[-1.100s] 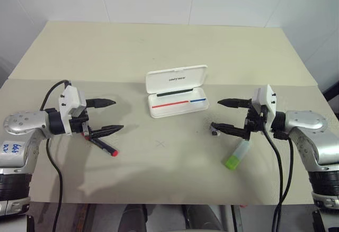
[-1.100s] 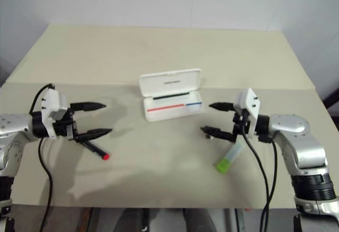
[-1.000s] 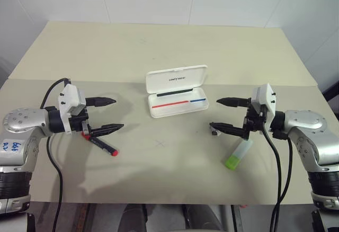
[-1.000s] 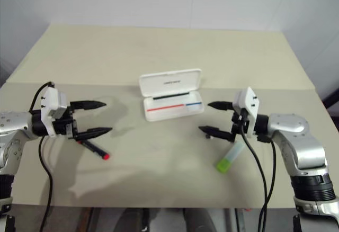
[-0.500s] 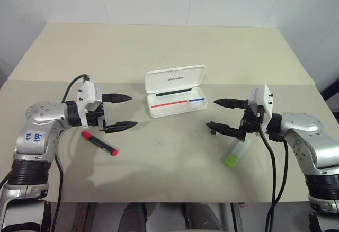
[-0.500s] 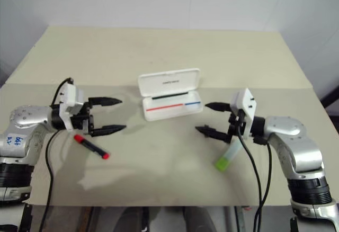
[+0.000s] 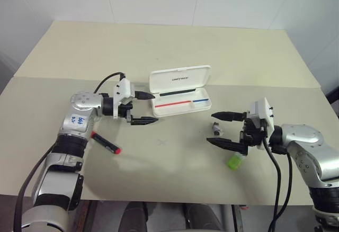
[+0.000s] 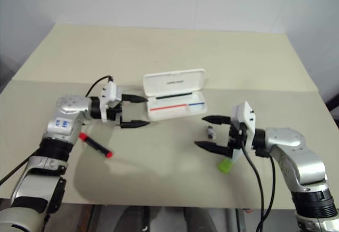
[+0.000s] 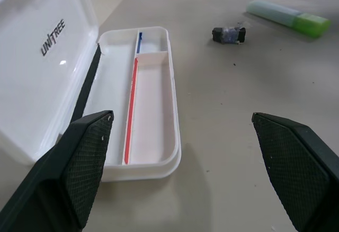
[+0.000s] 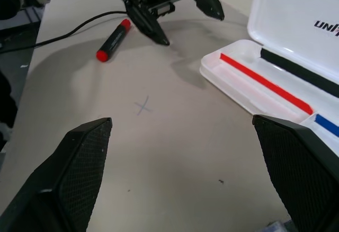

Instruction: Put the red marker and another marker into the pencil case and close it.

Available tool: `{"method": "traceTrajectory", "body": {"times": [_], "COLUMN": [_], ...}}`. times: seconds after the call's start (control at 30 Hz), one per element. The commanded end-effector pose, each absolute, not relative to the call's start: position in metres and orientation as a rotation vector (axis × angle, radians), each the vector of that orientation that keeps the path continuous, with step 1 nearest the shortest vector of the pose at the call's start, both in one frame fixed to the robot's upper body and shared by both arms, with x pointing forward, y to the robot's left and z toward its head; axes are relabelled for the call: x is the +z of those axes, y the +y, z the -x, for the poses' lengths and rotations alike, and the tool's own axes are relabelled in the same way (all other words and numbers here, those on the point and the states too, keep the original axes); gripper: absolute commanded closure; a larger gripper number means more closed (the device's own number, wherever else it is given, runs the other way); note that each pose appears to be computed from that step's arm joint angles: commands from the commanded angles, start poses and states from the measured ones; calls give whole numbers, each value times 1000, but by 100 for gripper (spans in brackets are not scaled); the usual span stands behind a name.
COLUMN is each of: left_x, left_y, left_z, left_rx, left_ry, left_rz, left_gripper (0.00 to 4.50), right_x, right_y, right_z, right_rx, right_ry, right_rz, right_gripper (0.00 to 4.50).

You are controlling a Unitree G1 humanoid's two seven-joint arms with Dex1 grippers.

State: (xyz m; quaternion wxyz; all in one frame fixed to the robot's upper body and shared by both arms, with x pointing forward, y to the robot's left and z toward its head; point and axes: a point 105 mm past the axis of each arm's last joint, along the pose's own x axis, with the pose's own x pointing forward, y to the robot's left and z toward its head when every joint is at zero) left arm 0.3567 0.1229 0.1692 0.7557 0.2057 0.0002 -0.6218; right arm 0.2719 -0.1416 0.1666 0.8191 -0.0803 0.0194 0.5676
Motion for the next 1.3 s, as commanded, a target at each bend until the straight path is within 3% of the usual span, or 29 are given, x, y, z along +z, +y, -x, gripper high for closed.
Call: {"method": "traceTrajectory", "body": {"times": [0.03,0.33,0.7,1.2,1.3], "left_x": [172,160,151,135,138], "left_y": [117,110,97,89,88], "left_z": [-354,-352,-375,-382,-382], "left_rx": [-1418,-1496,-1449,-1464,-1470], "left_ry": [-24,43,136,340,343], "left_rz": [-497,-511,-592,-740,-755], "left_gripper": [4,4,4,4,67], "right_x": [173,169,167,170,172], "right_y": [-137,-135,-135,-139,-139], "right_z": [-267,-264,-262,-266,-268], "right_rx": [1206,1163,1132,1108,1107], "right_ry": [-8,-23,-39,-40,-44], "right_rz": [183,168,156,169,171], "right_gripper": [0,0,0,0,0]}}
